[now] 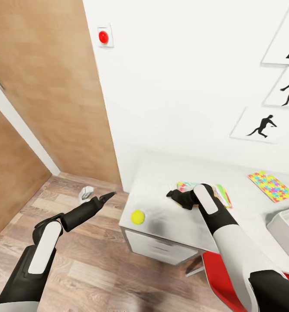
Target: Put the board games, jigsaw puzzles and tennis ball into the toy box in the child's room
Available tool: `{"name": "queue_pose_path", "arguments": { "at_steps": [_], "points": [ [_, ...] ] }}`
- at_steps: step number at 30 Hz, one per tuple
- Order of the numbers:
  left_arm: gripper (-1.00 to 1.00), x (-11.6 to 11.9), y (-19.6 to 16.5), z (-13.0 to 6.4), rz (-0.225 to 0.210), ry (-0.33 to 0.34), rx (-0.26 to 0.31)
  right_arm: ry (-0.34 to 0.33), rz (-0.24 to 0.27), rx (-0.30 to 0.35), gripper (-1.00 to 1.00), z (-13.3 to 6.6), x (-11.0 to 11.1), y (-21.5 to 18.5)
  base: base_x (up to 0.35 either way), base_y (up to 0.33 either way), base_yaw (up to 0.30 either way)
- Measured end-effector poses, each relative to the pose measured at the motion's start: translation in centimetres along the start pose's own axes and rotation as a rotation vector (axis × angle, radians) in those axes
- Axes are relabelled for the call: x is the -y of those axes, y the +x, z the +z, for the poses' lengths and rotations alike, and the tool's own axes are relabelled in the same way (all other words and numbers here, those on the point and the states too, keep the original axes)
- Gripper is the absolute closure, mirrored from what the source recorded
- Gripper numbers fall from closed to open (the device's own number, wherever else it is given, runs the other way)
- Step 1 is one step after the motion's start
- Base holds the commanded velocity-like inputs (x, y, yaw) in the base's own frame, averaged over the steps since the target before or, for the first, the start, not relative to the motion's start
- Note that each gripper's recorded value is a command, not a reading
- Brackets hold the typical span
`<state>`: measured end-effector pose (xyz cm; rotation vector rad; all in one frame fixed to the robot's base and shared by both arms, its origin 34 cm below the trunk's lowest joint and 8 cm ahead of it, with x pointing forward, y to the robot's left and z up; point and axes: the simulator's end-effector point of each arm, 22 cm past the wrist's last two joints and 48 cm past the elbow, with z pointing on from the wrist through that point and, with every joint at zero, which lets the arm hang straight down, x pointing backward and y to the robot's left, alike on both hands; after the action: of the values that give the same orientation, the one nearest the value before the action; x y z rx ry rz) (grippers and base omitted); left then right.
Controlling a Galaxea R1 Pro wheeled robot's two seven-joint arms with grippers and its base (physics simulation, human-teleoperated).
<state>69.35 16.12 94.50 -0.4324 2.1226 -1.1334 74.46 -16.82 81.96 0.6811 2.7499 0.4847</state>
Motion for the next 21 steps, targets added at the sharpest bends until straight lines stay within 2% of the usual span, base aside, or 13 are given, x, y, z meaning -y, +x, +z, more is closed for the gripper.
{"name": "queue_pose_path", "arguments": {
  "at_steps": [9, 13, 16, 17, 21],
  "points": [
    [-1.00, 0.0, 0.0, 0.0, 0.000, 0.000, 0.000, -0.010, -0.008, 0.023, -1.00, -0.7, -0.1, -1.0, 0.000, 0.000, 0.091],
    [-1.00, 0.0, 0.0, 0.0, 0.000, 0.000, 0.000, -0.014, -0.019, 0.075, -1.00, -2.2, 0.6, -3.3, 0.000, 0.000, 0.025],
    [-1.00, 0.0, 0.0, 0.0, 0.001, 0.000, 0.000, -0.012, -0.043, 0.135, -1.00, -4.2, 1.6, -5.9, 0.000, 0.000, 0.014],
    [-1.00, 0.0, 0.0, 0.0, 0.001, -0.001, 0.000, -0.013, -0.043, 0.135, -1.00, -4.2, 1.6, -5.9, 0.000, 0.000, 0.004],
    [-1.00, 0.0, 0.0, 0.0, 0.000, 0.000, 0.000, -0.011, -0.094, 0.177, -1.00, -6.8, 2.4, -8.1, 0.000, 0.000, -0.061]
  ]
}}
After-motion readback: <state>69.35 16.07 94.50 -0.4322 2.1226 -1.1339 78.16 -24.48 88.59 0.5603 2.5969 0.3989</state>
